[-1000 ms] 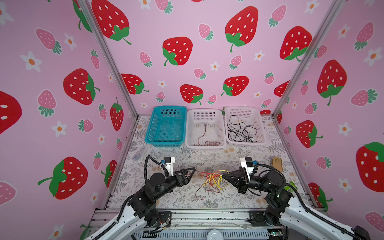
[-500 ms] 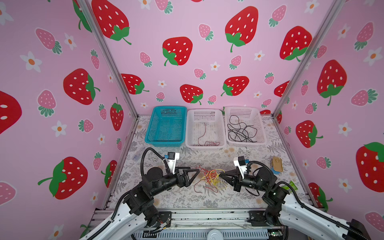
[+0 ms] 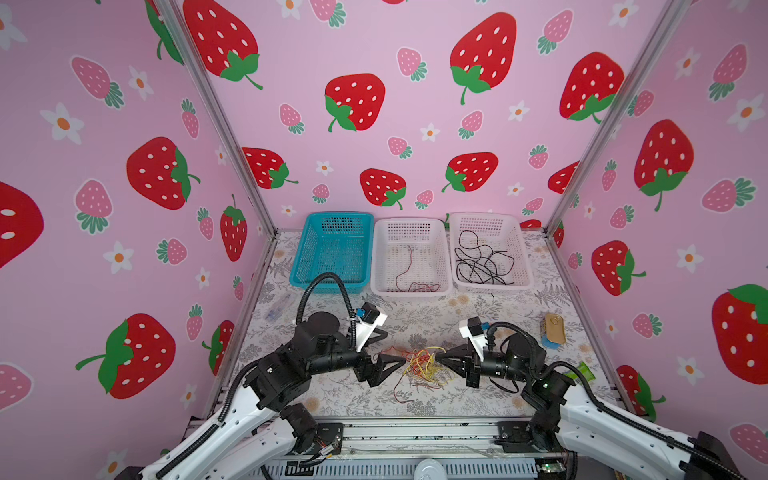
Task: Untangle the cables
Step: 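Bring the left gripper to the raised tangle and grasp a red wire, then pull the grippers apart, left holding red wire, right holding yellow wire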
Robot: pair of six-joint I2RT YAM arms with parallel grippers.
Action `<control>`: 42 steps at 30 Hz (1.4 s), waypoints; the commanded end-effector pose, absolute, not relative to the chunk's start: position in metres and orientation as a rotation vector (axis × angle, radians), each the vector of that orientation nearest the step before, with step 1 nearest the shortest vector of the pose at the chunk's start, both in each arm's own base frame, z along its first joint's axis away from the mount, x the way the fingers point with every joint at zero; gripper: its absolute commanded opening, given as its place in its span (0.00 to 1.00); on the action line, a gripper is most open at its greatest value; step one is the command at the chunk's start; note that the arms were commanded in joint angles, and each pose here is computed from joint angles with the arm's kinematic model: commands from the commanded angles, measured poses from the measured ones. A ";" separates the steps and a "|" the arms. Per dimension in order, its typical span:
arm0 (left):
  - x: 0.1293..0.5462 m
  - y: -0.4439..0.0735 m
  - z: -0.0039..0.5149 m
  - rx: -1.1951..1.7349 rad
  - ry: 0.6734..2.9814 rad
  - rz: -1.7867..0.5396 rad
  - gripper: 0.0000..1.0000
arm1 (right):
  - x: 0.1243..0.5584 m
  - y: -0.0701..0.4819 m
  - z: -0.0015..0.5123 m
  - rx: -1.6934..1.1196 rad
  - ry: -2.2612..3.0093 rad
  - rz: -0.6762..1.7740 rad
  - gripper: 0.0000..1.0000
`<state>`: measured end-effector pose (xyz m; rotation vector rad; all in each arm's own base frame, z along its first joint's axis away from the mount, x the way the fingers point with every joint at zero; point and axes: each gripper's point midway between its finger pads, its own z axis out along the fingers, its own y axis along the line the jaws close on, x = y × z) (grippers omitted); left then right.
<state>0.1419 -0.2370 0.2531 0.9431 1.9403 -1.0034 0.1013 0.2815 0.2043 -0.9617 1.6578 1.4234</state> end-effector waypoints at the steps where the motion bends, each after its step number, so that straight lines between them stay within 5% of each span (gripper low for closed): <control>1: 0.132 -0.246 0.260 1.103 1.869 -1.028 0.89 | 0.094 0.284 0.229 -1.016 1.550 1.466 0.00; 6: 0.124 -0.263 0.259 1.181 1.862 -1.128 0.84 | 0.085 0.285 0.229 -1.052 1.530 1.519 0.00; 18: 0.112 -0.273 0.251 1.269 1.865 -1.216 0.53 | 0.083 0.285 0.231 -1.063 1.516 1.530 0.00; 33: 0.119 -0.279 0.240 1.268 1.888 -1.204 0.49 | 0.073 0.285 0.233 -1.099 1.484 1.588 0.00; 42: 0.112 -0.279 0.245 1.282 1.839 -1.247 0.26 | 0.077 0.285 0.230 -1.084 1.502 1.566 0.00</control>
